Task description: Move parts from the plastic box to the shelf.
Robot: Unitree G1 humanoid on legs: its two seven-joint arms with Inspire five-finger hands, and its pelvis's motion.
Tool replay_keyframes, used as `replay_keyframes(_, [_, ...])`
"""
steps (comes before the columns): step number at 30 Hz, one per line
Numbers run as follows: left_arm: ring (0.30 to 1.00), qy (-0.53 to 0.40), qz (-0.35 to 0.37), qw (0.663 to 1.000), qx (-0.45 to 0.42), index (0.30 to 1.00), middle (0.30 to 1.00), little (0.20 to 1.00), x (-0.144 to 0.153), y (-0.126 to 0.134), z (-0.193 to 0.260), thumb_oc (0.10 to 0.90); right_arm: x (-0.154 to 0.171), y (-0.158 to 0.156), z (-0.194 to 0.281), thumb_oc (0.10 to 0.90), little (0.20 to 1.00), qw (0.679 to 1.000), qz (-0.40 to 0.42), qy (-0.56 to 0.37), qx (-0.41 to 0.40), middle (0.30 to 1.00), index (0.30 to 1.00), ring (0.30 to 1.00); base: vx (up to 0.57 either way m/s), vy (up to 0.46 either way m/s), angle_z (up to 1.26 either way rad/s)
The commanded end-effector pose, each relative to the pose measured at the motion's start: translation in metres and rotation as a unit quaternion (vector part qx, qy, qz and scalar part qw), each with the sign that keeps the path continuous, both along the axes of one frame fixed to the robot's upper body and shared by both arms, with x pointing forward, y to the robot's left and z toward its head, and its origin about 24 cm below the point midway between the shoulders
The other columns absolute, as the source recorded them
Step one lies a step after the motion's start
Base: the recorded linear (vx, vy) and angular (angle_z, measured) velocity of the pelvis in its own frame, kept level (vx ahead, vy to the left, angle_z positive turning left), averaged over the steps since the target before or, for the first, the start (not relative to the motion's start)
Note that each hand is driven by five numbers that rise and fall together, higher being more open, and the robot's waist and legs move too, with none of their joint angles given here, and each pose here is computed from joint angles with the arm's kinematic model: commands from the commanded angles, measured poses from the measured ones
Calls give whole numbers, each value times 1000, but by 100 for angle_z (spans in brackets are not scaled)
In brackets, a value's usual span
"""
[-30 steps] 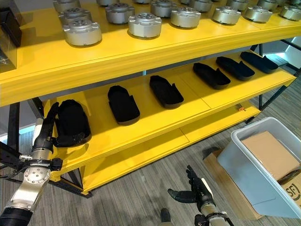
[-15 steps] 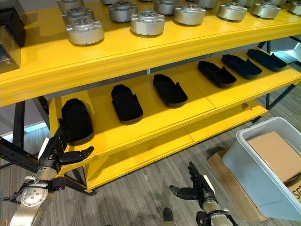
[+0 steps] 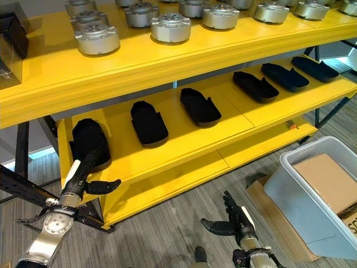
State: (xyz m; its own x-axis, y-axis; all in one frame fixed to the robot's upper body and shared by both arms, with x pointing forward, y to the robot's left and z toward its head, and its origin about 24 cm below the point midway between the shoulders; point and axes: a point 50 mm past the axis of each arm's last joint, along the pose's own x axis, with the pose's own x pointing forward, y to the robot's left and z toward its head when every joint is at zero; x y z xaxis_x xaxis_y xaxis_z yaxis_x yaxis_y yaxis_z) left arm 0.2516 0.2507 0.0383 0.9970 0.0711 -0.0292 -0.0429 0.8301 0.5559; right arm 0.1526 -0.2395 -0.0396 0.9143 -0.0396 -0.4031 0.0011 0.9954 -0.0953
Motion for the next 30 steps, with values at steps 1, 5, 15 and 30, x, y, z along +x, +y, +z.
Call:
replay_keyframes(1, [1000,-116,10,987,112,1000,1000,1000,35,20,62,900,22,-11,41,900,1000,993,0,-118,-17,1000,1000,1000,0,0,0])
replay_keyframes(5, [1000,-104,11,981,163,1000,1000,1000,41,25,62,900,19,-11,39,900,1000,994,-4,-113,-12,1000,1000,1000,4,1,-4])
replay_keyframes(15, [1000,-74,18,976,203,1000,1000,1000,36,32,51,900,17,-13,37,900,1000,994,-14,-110,-10,1000,1000,1000,3,0,-2])
replay_keyframes(30, [1000,-57,12,975,212,1000,1000,1000,29,30,40,900,19,-13,38,900,1000,993,-18,-113,-9,1000,1000,1000,0,0,0])
